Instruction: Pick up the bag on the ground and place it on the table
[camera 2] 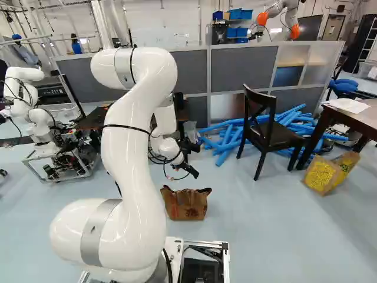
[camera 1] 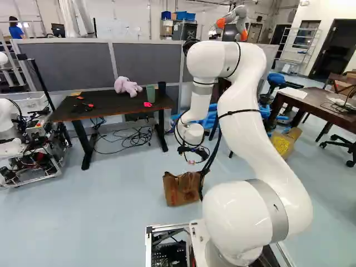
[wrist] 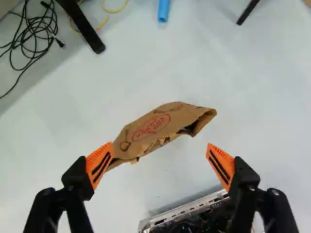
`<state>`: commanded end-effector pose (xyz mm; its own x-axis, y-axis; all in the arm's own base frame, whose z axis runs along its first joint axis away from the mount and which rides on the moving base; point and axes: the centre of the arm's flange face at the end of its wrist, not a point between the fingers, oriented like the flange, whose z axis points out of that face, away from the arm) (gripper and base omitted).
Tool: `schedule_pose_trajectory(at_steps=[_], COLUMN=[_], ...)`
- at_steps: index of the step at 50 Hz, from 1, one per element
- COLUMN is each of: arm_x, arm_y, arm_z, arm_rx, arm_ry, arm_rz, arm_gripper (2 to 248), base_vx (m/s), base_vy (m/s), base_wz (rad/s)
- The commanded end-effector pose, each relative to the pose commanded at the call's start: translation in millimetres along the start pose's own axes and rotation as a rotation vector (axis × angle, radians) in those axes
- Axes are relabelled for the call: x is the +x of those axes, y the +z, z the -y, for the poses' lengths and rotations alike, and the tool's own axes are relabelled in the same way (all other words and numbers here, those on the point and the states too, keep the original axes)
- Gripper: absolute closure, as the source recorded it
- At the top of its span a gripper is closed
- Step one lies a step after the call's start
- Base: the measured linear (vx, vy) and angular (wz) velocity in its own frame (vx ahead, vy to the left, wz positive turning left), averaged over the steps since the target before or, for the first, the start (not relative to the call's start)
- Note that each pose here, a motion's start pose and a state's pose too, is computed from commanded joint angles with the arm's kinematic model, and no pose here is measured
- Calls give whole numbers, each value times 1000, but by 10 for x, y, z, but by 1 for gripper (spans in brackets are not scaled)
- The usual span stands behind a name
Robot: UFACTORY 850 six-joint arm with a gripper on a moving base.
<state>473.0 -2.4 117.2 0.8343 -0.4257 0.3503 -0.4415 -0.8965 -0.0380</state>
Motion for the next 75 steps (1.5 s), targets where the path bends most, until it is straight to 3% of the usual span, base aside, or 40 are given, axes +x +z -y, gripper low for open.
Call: schedule_pose_trajectory(at_steps=[26,63,75], arm_x=[-86,-311,-388], arm_y=[373,897,1066], arm_z=[17,19,19], arm_rx=[-24,-122,-153], arm_ry=[268,681,726], arm_rz=[44,172,212], arm_gripper=[3,3,3], base_vx=[0,0,0], base_vy=[0,0,0], base_wz=[0,0,0])
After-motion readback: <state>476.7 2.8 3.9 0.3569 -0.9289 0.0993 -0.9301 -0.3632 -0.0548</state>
